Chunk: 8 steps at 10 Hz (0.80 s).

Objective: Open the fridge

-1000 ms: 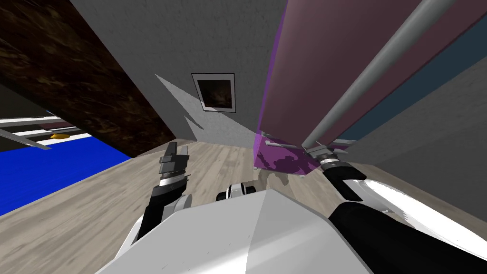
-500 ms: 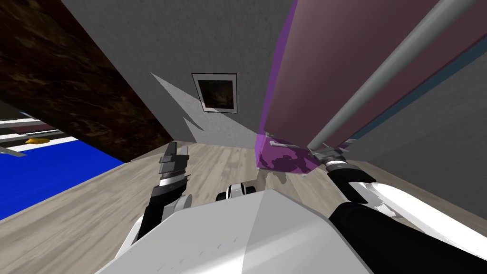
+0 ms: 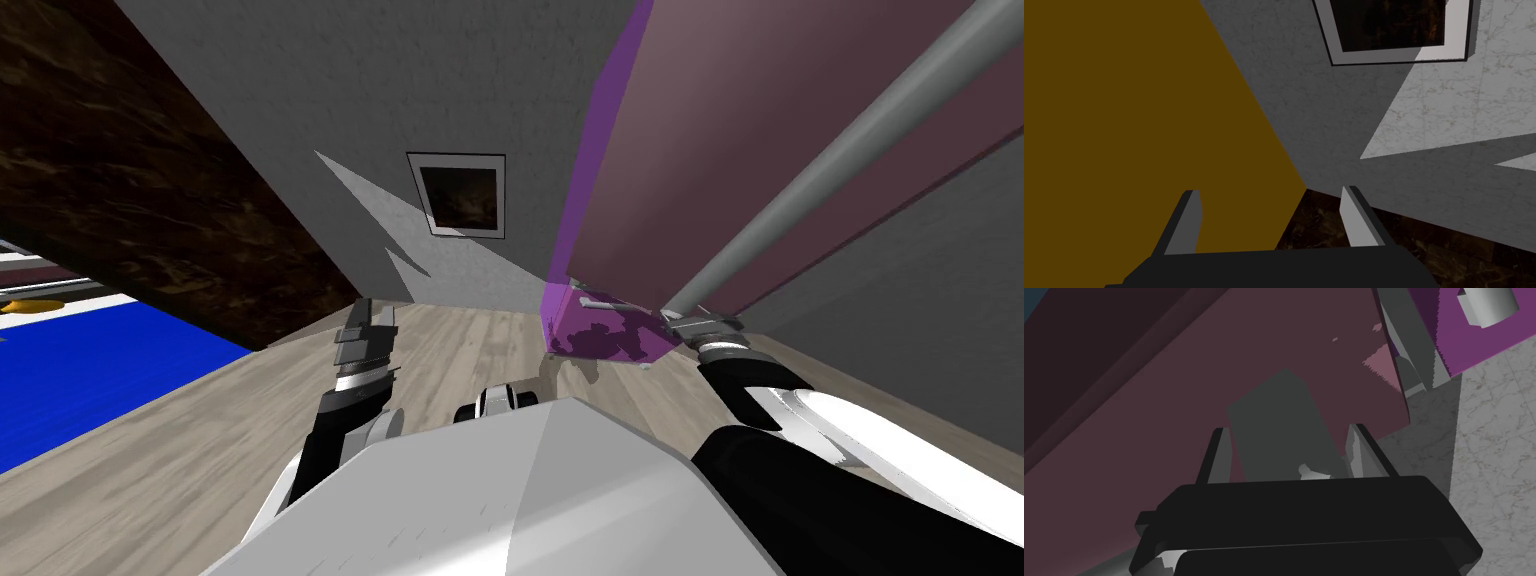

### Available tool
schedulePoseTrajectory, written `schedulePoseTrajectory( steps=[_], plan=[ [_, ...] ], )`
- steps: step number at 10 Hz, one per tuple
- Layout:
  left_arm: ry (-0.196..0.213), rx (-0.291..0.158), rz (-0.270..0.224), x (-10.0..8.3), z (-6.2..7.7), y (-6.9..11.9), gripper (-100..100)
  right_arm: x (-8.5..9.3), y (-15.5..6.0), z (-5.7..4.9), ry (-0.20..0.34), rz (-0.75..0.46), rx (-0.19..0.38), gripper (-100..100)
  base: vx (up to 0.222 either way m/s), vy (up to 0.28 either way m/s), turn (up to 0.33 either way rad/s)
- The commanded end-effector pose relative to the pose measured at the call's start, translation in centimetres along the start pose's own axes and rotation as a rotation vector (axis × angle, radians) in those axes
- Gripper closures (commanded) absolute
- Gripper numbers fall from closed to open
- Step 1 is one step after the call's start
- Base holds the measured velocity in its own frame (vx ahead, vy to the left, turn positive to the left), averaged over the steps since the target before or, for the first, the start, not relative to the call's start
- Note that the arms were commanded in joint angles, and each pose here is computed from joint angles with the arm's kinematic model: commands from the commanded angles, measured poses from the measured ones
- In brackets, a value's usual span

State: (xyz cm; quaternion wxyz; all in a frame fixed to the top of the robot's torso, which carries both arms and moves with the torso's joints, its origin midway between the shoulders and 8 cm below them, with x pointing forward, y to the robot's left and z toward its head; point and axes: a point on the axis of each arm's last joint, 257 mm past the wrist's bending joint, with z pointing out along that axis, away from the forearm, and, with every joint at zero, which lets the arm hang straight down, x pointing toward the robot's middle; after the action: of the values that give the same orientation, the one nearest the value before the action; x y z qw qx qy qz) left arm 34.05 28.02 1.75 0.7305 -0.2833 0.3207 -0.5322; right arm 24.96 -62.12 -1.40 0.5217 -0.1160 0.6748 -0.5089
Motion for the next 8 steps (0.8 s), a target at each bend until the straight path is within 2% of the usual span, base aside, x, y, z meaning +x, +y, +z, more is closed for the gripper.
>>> schedulePoseTrajectory(
  steps=[1, 2, 3, 8],
  plan=[
    [0.000, 0.000, 0.000, 0.0, 0.0, 0.0, 0, 1.7, -1.5, 0.0, 0.045, -0.002, 0.036, 100, 0.088, 0.252, -0.060],
    [0.000, 0.000, 0.000, 0.0, 0.0, 0.0, 0, 2.7, -2.2, -0.2, 0.070, -0.004, 0.055, 100, 0.116, 0.262, -0.079],
    [0.000, 0.000, 0.000, 0.0, 0.0, 0.0, 0, 1.0, -2.6, -0.2, 0.048, -0.004, 0.043, -100, 0.067, 0.102, -0.129],
    [0.000, 0.000, 0.001, 0.0, 0.0, 0.0, 0, -2.0, -3.9, -0.7, 0.023, 0.000, 0.026, -100, 0.023, -0.057, -0.068]
  ],
)
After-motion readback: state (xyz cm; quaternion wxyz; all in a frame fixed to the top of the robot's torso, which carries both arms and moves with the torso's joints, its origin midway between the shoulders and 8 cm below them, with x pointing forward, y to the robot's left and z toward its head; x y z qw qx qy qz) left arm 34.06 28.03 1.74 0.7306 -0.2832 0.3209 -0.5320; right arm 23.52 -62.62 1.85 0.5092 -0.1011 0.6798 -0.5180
